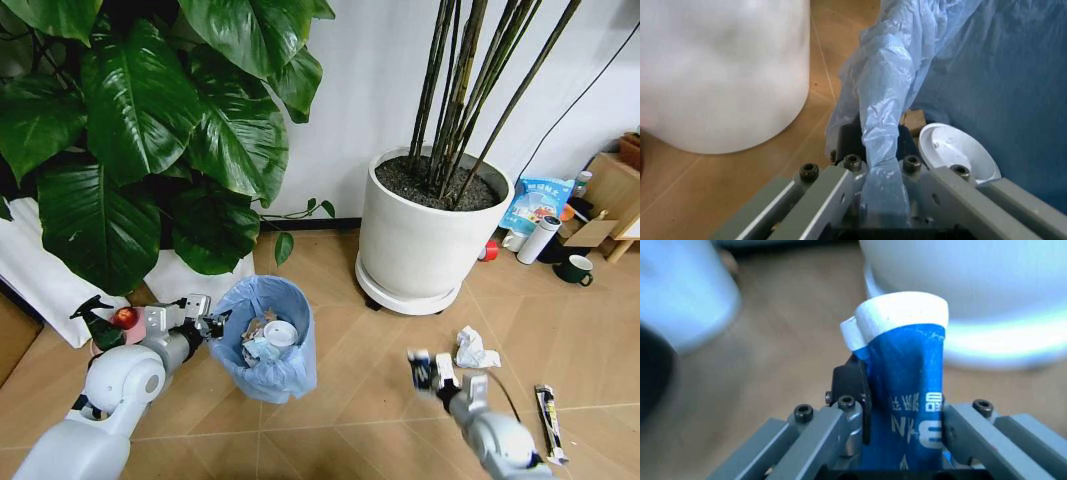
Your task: Pick up the trash bin and place the garbage on the floor into it.
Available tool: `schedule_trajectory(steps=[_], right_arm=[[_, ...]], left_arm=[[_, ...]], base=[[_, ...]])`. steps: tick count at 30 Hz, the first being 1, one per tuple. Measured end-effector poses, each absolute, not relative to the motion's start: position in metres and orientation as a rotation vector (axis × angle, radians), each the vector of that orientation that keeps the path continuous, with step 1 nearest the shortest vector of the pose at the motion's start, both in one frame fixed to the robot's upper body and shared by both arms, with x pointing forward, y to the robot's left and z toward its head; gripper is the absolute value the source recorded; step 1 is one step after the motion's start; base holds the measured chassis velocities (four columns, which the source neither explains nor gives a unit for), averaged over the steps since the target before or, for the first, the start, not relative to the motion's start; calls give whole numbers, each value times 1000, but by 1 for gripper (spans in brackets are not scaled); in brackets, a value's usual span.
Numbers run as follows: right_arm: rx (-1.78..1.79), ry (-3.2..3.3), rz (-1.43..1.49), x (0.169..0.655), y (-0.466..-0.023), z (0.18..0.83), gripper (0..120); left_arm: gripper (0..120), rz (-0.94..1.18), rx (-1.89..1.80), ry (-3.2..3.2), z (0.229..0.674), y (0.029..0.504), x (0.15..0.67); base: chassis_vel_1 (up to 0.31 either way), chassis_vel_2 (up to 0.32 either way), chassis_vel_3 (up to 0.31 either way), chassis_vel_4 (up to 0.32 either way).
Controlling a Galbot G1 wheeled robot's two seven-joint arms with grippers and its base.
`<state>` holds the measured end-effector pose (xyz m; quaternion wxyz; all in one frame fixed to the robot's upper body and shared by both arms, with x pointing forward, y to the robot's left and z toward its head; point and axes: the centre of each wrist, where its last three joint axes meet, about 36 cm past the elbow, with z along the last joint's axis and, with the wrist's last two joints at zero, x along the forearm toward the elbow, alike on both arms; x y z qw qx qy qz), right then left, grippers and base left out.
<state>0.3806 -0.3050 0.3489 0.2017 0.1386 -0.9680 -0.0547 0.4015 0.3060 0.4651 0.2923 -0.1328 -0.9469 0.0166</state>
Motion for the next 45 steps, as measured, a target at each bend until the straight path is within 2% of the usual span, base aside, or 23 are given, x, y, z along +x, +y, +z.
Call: schedule_trajectory(steps=[10, 14, 17, 24, 26, 34, 39, 41, 43, 45], right_arm=[[742, -2818, -112, 436, -274, 460, 8], [950, -2764, -139, 450, -242, 483, 8], [1153, -2713, -164, 468, -201, 504, 8], [1301, -2668, -182, 477, -157, 518, 8], [1376, -2621, -197, 473, -132, 519, 8], [1453, -2526, -187, 463, -100, 507, 8], [1418, -2511, -145, 459, -96, 494, 28], [1415, -2511, -143, 459, -95, 493, 31], [1411, -2515, -143, 458, -94, 491, 43], [1411, -2516, -144, 458, -93, 491, 44]], left_arm=[[0, 40, -364, -2517, 463, 303, 404], [0, 37, -369, -2512, 461, 301, 406], [0, 34, -380, -2509, 460, 297, 409], [0, 25, -382, -2512, 461, 297, 412], [0, 21, -387, -2517, 462, 297, 416], [0, 26, -395, -2520, 463, 294, 421], [0, 30, -395, -2521, 462, 293, 422], [0, 31, -395, -2521, 462, 293, 422], [0, 32, -396, -2521, 462, 293, 422], [0, 31, -395, -2520, 462, 293, 422]], base=[[0, 0, 0, 0], [0, 0, 0, 0], [0, 0, 0, 0], [0, 0, 0, 0], [0, 0, 0, 0], [0, 0, 0, 0], [0, 0, 0, 0], [0, 0, 0, 0], [0, 0, 0, 0], [0, 0, 0, 0]])
